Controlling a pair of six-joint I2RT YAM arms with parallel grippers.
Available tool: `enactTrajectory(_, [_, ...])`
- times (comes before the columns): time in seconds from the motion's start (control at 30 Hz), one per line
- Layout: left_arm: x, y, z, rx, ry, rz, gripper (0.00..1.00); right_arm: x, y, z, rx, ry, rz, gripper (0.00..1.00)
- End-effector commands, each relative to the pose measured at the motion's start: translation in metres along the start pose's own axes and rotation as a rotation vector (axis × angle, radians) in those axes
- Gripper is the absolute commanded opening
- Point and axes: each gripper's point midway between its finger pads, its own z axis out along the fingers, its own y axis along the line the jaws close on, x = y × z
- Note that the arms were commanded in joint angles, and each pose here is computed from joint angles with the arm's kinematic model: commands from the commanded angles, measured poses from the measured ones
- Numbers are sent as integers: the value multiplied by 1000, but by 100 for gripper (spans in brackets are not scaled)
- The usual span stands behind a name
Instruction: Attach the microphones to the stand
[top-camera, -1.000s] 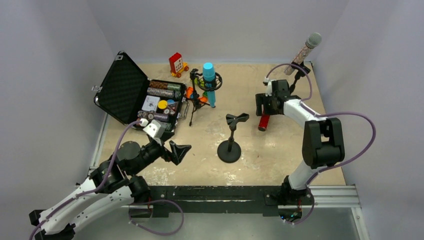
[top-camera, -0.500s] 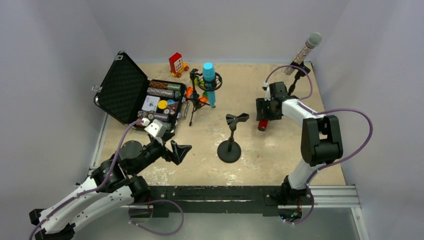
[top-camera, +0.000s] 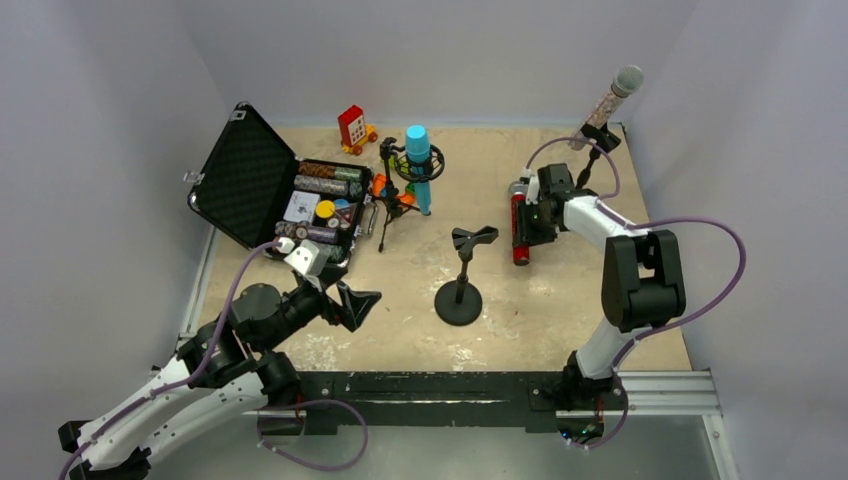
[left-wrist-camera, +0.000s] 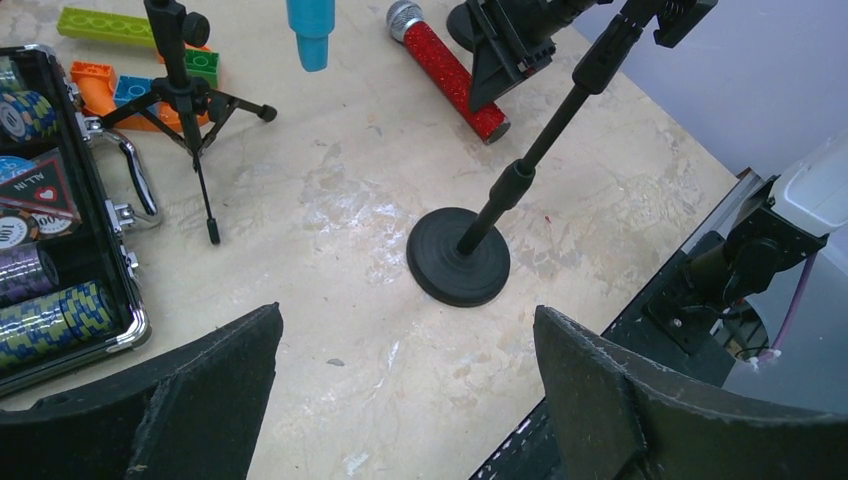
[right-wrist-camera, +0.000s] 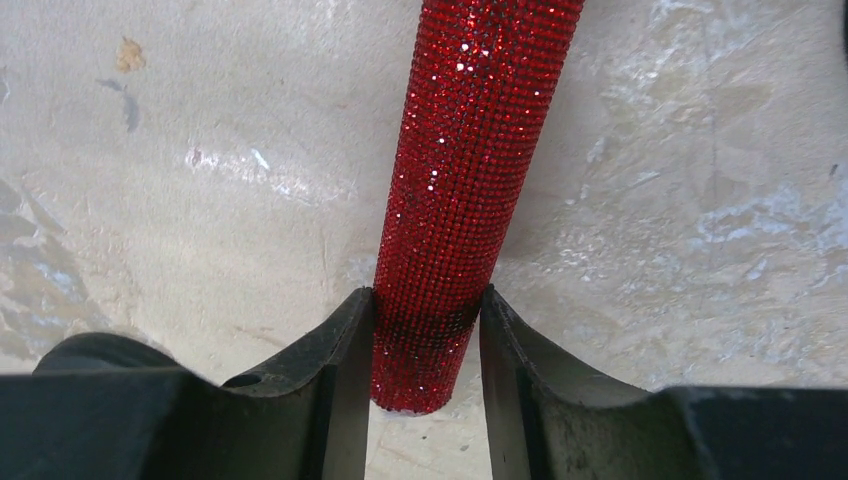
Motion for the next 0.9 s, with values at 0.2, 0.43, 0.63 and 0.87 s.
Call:
enactTrajectory(0.2, [-15,-10,-7,38,-27,-38,99,42,-1,-32,-64,108,-304,28])
enactTrajectory(0.43, [-17,-14,-5,54,-31,-49,99,70,-34,-25,44,188,-463,35])
enactTrajectory(0.63, [-18,-16,-6,66,-31,-61,99,74,-34,-15,33,209,-455,53])
enactTrajectory(0.87, [-18,-16,-9,66,-29,-65,99,76,-35,-2,31,230,-437,56])
